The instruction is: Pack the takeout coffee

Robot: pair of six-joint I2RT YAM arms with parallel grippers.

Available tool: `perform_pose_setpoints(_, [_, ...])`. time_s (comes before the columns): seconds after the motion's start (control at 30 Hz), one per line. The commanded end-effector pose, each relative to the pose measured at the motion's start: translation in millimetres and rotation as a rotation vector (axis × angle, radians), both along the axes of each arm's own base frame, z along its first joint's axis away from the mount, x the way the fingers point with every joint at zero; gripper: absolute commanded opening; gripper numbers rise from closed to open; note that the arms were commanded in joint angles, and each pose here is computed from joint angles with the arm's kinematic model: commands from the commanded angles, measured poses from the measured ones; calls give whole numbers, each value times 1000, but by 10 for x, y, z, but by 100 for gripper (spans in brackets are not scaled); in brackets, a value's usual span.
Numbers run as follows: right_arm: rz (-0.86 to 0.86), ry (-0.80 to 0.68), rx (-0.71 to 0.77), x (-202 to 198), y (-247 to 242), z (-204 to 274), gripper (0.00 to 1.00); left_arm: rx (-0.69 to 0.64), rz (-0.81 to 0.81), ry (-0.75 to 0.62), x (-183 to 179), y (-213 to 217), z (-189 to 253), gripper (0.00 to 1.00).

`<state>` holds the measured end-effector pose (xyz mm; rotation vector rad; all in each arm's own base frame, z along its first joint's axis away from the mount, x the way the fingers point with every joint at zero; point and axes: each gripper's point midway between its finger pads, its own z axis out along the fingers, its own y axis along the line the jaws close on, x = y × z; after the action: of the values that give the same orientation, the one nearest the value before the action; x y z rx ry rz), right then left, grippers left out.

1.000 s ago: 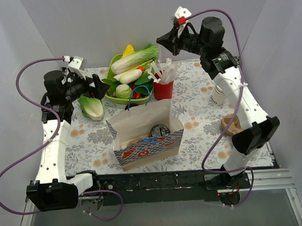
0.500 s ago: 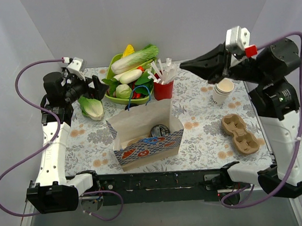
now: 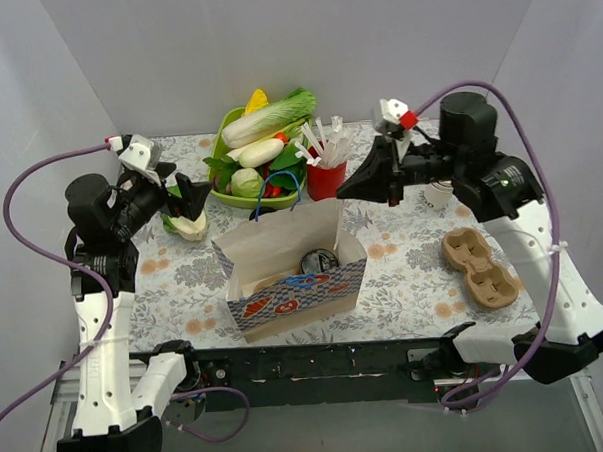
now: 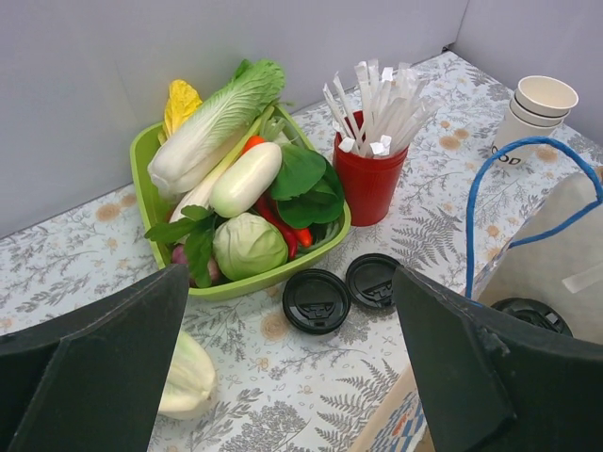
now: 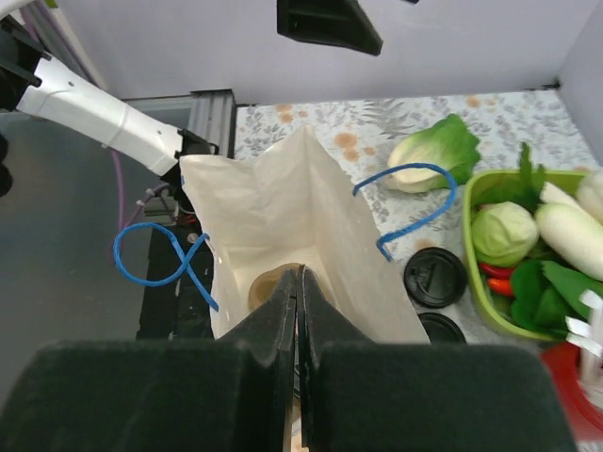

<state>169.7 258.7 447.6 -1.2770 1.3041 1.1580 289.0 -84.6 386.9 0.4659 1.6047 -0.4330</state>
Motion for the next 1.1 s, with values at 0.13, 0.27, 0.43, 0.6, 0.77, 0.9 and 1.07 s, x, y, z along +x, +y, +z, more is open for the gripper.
perform_pose_setpoints(0.13, [102, -147, -107, -105, 916, -526, 12, 50, 57, -61, -142, 136, 123, 91])
perform_pose_setpoints(0.27, [89, -62, -110, -32, 1367, -485, 76, 58, 75, -79, -176, 177, 235, 92])
perform_pose_setpoints(0.43, [-133, -68, -130, 474, 1004, -348, 88, 52, 85, -120, -238, 181, 473, 94])
perform_pose_setpoints(0.6, [-636, -164, -146, 1152, 52, -90, 98, 11, 129, -137, -266, 225, 620, 98])
perform_pose_setpoints(0.77, [-1047, -131, -258, 1582, -948, -169, 98, -85, 240, -72, -252, 358, 595, 98])
perform_pose_setpoints(0.9, [-1204, 132, -349, 1726, -1461, -479, 98, -161, 195, 16, -336, 238, 620, 98])
perform_pose_setpoints(1.07, [-1382, 249, -374, 1742, -1954, -688, 98, -160, 206, 127, -289, 246, 448, 98])
